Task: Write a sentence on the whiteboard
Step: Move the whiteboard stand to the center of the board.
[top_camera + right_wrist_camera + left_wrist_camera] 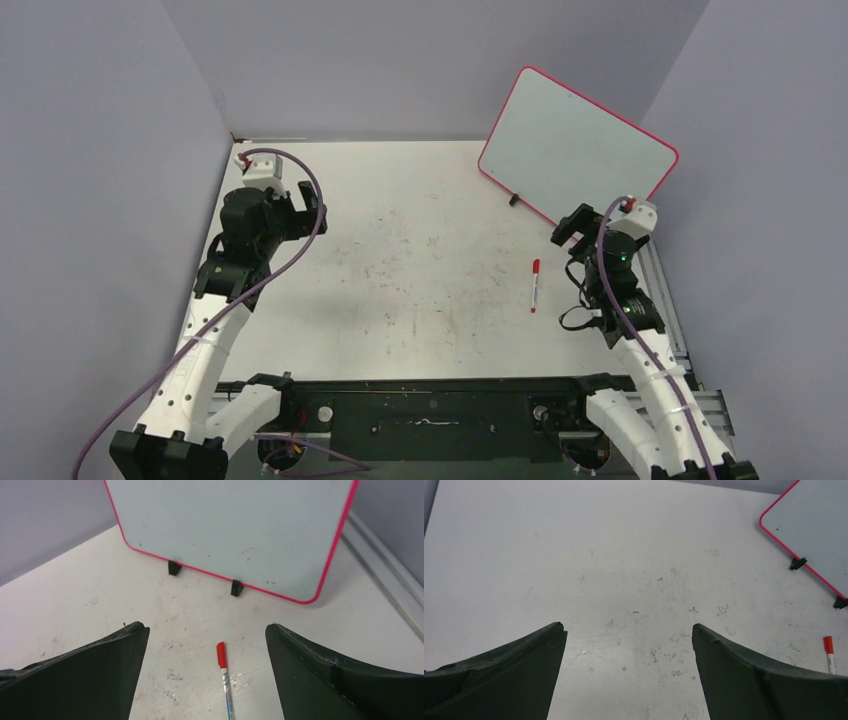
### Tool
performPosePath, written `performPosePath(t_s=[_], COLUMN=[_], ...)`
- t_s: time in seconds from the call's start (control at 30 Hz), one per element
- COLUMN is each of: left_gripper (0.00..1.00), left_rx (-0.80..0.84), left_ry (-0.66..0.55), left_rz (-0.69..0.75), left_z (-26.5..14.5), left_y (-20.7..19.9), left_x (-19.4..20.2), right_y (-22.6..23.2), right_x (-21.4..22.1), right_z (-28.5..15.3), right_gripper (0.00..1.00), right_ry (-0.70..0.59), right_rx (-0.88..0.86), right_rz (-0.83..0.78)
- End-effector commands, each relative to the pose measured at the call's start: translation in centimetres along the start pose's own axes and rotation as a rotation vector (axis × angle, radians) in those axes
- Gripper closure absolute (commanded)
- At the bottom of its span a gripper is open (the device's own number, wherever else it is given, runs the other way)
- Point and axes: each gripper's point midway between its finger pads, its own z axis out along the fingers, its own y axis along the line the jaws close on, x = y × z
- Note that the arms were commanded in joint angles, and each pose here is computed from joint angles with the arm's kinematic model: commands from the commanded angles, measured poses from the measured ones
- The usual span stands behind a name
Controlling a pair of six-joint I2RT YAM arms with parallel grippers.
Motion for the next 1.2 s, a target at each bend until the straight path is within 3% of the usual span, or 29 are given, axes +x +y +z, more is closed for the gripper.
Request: performPosePath(t_s=[0.0,0.37,0.57,0.83,1.17], left_gripper=[0.04,0.04,0.04,0.04,0.04], left_rx=[0.141,0.088,0.100,0.101,0.103], left_ry=[-0.125,-0.084,-0.041,-0.042,-0.049], left_rz=[-0.011,0.063,0.060,0.053,0.039], left_z=[0.3,1.8,2.5,2.5,2.4], left_y=[-3.6,-1.8,-2.1,-2.1,-2.2], left_x=[-5.3,-1.9,-1.1,-1.0,-1.1], right_y=[4.9,12.3,13.3,12.2,11.1], right_x=[0.3,7.6,10.8,13.1,16.2], right_z=[2.3,9.9,14.3,18.1,22.9], right_gripper=[0.09,0.02,0.11,0.25,0.38], right_ry=[0.027,0.137,0.174,0.118,0.196], right_rx=[-0.054,-0.021,0.050,0.151,0.186], right_rz=[0.027,0.029,0.016,0.110,0.079])
